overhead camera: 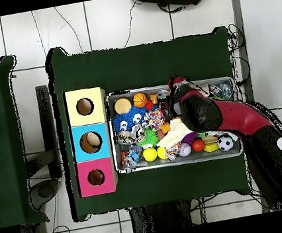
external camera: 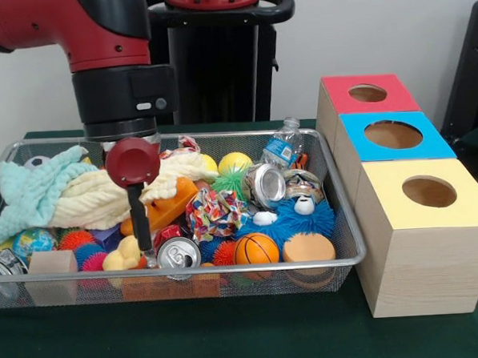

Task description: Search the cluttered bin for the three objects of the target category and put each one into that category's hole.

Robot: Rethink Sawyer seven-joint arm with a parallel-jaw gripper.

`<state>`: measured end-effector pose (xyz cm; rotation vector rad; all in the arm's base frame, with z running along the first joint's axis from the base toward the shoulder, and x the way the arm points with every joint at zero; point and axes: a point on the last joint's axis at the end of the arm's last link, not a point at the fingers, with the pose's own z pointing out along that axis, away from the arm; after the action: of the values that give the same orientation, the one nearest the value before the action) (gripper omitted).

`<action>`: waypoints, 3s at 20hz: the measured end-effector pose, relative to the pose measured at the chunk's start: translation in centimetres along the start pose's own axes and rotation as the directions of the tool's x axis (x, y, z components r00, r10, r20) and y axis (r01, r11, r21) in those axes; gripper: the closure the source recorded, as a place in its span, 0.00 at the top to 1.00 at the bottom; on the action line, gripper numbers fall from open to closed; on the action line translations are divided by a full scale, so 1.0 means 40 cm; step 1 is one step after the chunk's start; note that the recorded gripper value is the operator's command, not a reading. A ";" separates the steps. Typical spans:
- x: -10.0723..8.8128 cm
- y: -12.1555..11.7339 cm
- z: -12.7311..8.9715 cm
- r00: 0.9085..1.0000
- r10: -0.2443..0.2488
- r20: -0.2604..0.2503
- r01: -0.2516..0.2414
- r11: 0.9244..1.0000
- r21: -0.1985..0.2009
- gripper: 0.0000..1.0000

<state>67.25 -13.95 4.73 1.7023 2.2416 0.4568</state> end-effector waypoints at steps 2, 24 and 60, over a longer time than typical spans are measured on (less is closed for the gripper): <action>0.012 -0.008 -0.005 1.000 -0.002 -0.007 0.002 1.000 0.006 1.00; 0.251 -0.248 -0.097 0.982 -0.123 -0.146 0.140 0.984 0.113 1.00; -0.111 -0.030 -0.041 0.998 0.035 -0.055 -0.028 0.992 0.126 1.00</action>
<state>66.67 -18.65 5.90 1.8099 2.3317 0.3841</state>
